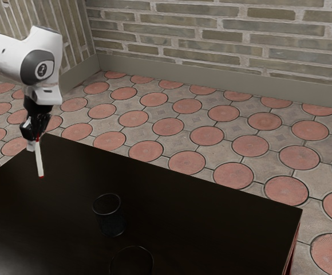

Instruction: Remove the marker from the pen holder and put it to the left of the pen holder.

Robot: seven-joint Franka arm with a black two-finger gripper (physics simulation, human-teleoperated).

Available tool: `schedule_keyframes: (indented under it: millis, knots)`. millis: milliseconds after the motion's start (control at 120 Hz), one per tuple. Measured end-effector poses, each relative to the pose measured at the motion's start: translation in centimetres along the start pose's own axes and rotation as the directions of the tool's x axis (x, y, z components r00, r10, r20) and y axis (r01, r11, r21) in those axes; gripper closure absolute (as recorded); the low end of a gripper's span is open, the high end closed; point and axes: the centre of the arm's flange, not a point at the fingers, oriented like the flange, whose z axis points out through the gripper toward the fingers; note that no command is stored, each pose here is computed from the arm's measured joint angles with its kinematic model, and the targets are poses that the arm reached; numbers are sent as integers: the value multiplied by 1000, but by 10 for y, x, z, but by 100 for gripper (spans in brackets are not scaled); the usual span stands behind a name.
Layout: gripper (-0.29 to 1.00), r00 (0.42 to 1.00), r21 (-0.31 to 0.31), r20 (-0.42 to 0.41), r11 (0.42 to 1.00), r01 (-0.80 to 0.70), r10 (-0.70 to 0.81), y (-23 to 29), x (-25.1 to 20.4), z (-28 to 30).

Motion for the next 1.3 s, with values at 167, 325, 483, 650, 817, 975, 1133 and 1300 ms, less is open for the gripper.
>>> schedule_keyframes:
  millis: [167, 325, 483, 650, 817, 975, 1133, 1300]
  knots:
    - [77, 999, -89, 16, 995, 46, -45, -19, -1, 53]
    - [77, 999, -174, 4, 984, 45, -45, -30, 0, 101]
    - [77, 999, -212, -47, 977, 5, -16, -43, 16, 134]
    - [72, 992, -181, -127, 983, -2, -21, -52, 11, 138]
    - [36, 989, -176, -150, 984, -15, -11, -54, 9, 141]
    - [17, 981, -141, -194, 989, -40, 13, -58, 21, 128]
    - [8, 966, -131, -258, 989, -64, 29, -58, 29, 125]
    - [4, 939, -124, -335, 985, -122, 74, -56, 37, 124]
